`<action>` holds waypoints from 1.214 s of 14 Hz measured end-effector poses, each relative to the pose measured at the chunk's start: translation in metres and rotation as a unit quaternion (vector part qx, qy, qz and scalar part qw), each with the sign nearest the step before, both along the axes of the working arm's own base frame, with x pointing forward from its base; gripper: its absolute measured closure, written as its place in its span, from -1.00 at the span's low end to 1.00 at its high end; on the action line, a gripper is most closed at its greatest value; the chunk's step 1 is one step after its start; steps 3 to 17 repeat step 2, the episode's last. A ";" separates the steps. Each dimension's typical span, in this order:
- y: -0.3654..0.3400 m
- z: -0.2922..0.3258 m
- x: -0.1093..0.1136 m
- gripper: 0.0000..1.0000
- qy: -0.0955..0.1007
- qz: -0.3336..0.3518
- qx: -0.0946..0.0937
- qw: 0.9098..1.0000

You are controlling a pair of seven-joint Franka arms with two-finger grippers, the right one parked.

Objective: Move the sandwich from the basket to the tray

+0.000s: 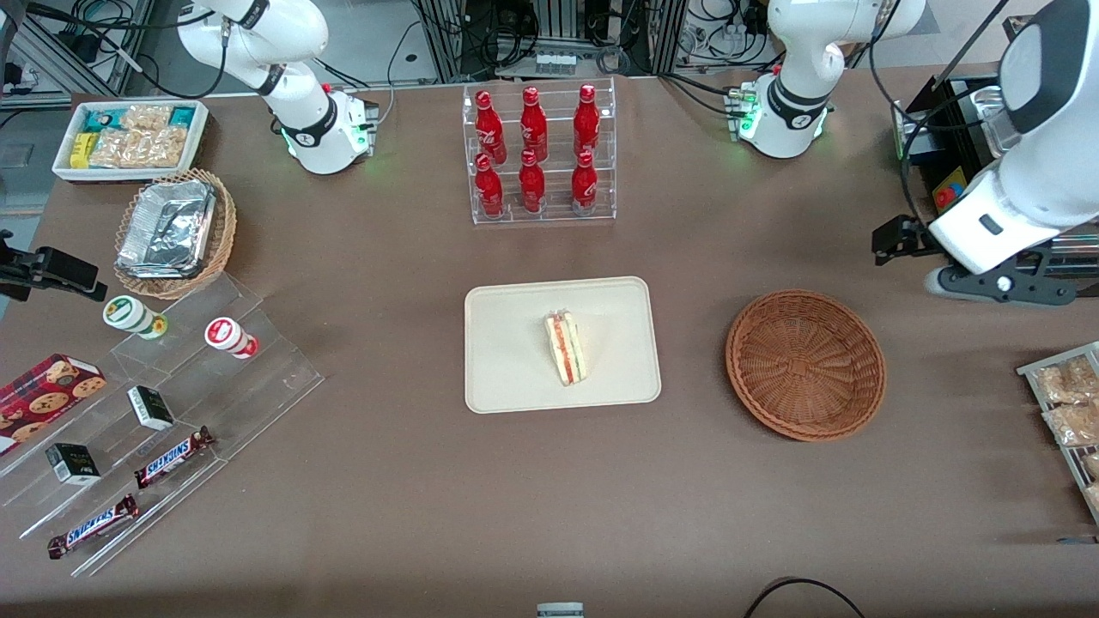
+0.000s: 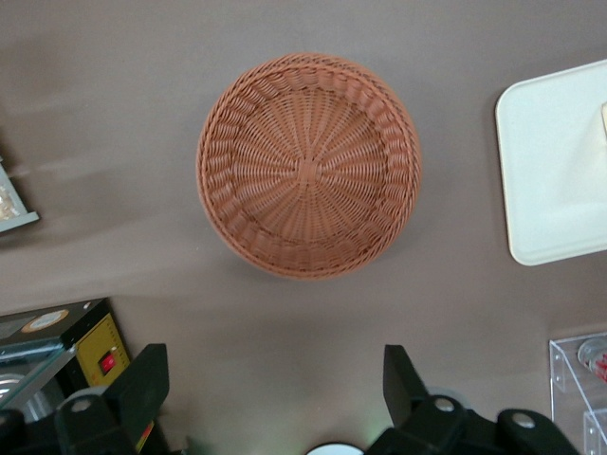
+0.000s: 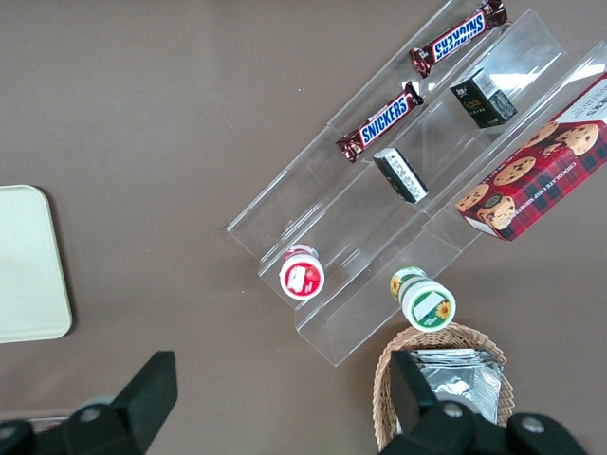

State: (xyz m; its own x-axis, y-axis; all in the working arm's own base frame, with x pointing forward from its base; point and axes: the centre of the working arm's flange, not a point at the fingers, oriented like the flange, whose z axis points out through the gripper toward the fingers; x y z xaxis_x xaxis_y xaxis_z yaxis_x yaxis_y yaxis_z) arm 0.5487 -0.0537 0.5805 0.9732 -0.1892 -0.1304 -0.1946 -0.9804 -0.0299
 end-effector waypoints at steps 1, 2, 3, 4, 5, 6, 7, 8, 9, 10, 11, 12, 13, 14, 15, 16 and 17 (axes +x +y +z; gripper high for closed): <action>0.000 0.007 -0.005 -1.00 0.000 -0.004 0.000 1.000; 0.000 0.013 -0.008 -1.00 -0.001 -0.010 -0.001 1.000; 0.000 0.013 -0.008 -1.00 -0.001 -0.010 -0.001 1.000; 0.000 0.013 -0.008 -1.00 -0.001 -0.010 -0.001 1.000; 0.000 0.013 -0.008 -1.00 -0.001 -0.010 -0.001 1.000; 0.000 0.013 -0.008 -1.00 -0.001 -0.010 -0.001 1.000; 0.000 0.013 -0.008 -1.00 -0.001 -0.010 -0.001 1.000; 0.000 0.013 -0.008 -1.00 -0.001 -0.010 -0.001 1.000; 0.000 0.013 -0.008 -1.00 -0.001 -0.010 -0.001 1.000; 0.000 0.013 -0.008 -1.00 -0.001 -0.010 -0.001 1.000; 0.000 0.013 -0.008 -1.00 -0.001 -0.010 -0.001 1.000; 0.000 0.013 -0.008 -1.00 -0.001 -0.010 -0.001 1.000; 0.000 0.013 -0.008 -1.00 -0.001 -0.010 -0.001 1.000; 0.000 0.013 -0.008 -1.00 -0.001 -0.010 -0.001 1.000; 0.000 0.013 -0.008 -1.00 -0.001 -0.010 -0.001 1.000; 0.000 0.013 -0.008 -1.00 -0.001 -0.010 -0.001 1.000; 0.000 0.013 -0.008 -1.00 -0.001 -0.010 -0.001 1.000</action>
